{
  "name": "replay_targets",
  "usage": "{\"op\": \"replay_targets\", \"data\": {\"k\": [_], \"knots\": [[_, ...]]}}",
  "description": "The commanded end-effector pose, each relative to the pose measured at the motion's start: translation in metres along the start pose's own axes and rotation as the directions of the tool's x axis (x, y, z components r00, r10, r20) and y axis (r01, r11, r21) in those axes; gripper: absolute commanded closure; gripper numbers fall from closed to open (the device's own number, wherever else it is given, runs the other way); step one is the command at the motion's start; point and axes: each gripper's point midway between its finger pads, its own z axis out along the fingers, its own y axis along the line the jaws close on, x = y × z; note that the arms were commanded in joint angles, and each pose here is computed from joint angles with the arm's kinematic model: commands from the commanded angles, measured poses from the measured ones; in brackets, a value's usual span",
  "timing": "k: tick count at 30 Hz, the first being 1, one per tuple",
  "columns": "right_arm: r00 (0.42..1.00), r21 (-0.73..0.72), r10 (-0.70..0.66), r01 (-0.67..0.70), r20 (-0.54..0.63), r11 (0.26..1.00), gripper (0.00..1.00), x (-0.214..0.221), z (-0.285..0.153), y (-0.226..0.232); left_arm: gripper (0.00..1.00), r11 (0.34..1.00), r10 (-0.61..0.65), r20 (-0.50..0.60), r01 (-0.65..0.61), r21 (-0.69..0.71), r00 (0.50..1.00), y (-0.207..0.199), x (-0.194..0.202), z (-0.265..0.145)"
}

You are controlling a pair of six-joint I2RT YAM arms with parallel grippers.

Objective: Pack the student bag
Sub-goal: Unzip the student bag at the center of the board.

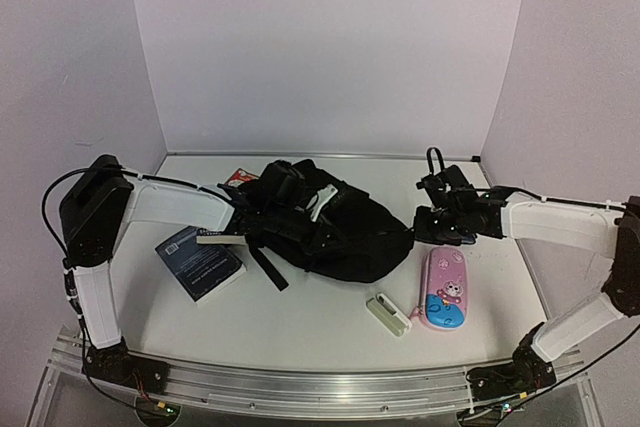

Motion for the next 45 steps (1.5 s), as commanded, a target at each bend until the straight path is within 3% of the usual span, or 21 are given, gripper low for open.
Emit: {"op": "replay_targets", "data": {"k": [1,6,9,12,14,20,24,26,35,41,45], "knots": [[1.0,0.204,0.013,-0.017,0.02,0.979,1.0,-0.006,0.019,-0.037,1.0,0.997,-0.041,-0.015,0.04,-0.059,0.999,0.002,0.015,-0.025],[1.0,0.17,-0.006,0.008,-0.013,0.985,1.0,0.0,0.039,-0.029,1.0,0.989,-0.085,-0.085,0.073,-0.129,0.993,0.007,0.048,-0.039],[0.998,-0.02,-0.04,0.04,-0.038,0.999,1.0,0.003,0.039,0.005,1.0,0.98,-0.11,-0.117,0.088,-0.179,0.987,0.013,0.062,-0.046],[0.994,-0.252,-0.095,0.08,-0.05,0.965,1.0,0.007,0.026,0.043,0.97,0.979,-0.124,-0.102,0.105,-0.176,0.987,0.008,0.058,-0.052],[0.991,-0.339,-0.125,0.101,-0.05,0.935,1.0,0.01,0.017,0.056,0.89,0.983,-0.129,-0.077,0.118,-0.14,0.989,-0.002,0.044,-0.056],[0.987,-0.432,-0.155,0.125,-0.036,0.893,1.0,0.015,-0.002,0.067,0.49,0.994,-0.074,0.021,0.076,-0.082,0.997,-0.023,-0.013,-0.061],[0.989,-0.459,-0.145,0.119,-0.021,0.88,1.0,0.015,-0.01,0.068,0.31,0.997,-0.067,0.051,0.069,-0.045,0.996,-0.025,-0.031,-0.048],[0.99,-0.46,-0.139,0.116,-0.016,0.88,1.0,0.015,-0.012,0.067,0.27,0.998,-0.059,0.044,0.06,-0.029,0.997,-0.027,-0.036,-0.036],[0.992,-0.455,-0.123,0.11,0.0,0.884,1.0,0.015,-0.016,0.063,0.16,1.0,-0.028,-0.001,0.028,0.011,1.0,-0.037,-0.043,0.007],[0.993,-0.452,-0.118,0.107,0.004,0.886,1.0,0.015,-0.017,0.061,0.16,0.999,-0.038,-0.041,0.037,-0.019,0.998,-0.031,-0.035,0.035],[0.993,-0.453,-0.119,0.109,0.008,0.885,1.0,0.015,-0.018,0.06,0.23,0.998,-0.049,-0.059,0.047,-0.04,0.997,-0.024,-0.031,0.048]]}}
